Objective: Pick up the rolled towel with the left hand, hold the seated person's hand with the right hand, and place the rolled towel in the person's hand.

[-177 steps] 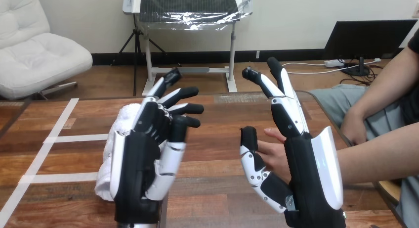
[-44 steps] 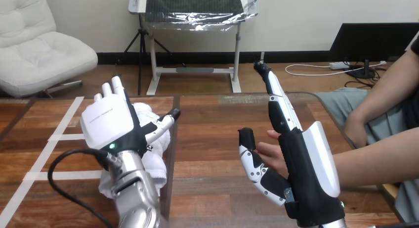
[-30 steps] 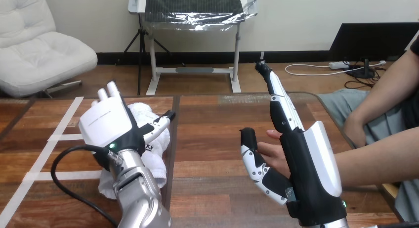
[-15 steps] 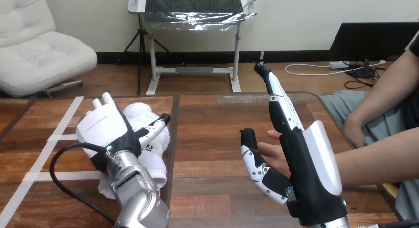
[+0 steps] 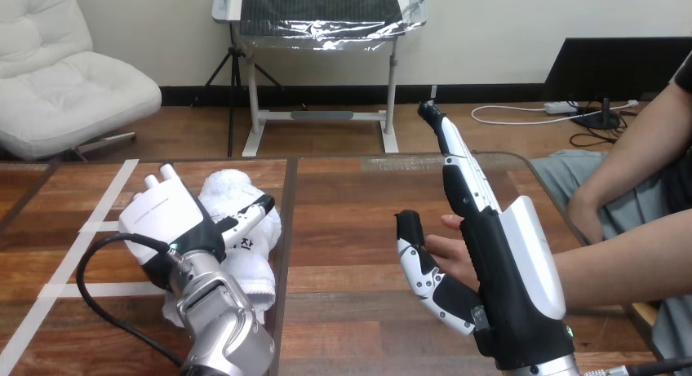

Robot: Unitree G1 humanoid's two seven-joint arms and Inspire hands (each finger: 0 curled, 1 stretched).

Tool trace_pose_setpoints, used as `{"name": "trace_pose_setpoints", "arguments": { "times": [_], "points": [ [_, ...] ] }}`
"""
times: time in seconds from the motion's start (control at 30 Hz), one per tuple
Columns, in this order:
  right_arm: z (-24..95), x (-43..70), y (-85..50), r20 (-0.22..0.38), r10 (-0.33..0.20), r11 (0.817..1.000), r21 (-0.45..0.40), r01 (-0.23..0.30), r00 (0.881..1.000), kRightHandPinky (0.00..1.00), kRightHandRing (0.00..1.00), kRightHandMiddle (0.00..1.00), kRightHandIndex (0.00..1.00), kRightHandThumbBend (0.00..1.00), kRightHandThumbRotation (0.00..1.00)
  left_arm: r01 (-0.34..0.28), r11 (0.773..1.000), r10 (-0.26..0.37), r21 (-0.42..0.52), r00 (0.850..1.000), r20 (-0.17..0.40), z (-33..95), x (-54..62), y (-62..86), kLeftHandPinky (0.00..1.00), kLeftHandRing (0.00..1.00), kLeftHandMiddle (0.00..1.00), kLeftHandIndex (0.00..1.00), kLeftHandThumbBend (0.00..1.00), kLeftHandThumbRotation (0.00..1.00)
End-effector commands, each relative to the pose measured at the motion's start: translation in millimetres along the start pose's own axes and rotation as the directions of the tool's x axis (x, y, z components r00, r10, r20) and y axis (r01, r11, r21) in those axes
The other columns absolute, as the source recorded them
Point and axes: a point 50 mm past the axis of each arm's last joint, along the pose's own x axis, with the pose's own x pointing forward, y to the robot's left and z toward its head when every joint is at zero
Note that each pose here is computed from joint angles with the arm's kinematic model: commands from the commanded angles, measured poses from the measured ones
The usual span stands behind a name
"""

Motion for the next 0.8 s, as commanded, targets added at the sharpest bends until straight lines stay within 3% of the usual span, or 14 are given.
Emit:
{"name": "trace_pose_setpoints", "arguments": {
  "times": [0.0,0.37,0.77],
  "points": [
    [9.2,9.0,-9.0,0.063,-0.025,1.000,-0.012,0.026,0.998,1.00,1.00,1.00,1.00,0.00,0.00,-0.053,0.999,0.053,-0.002,0.997,0.048,18.0,10.6,20.0,0.86,0.92,0.97,0.99,0.96,0.91],
    [9.1,8.5,-9.7,0.049,-0.009,1.000,-0.015,0.010,0.999,1.00,1.00,1.00,1.00,0.00,0.00,-0.009,0.999,0.007,0.041,0.999,0.031,16.9,14.3,15.0,0.82,0.90,0.95,0.97,0.97,0.92],
    [9.3,8.4,-10.7,0.051,-0.003,1.000,-0.024,0.004,0.999,1.00,1.00,1.00,1.00,0.00,0.00,0.019,1.000,-0.020,0.023,0.999,0.037,17.5,15.5,10.1,0.75,0.84,0.90,0.93,0.98,0.89]
  ]
}}
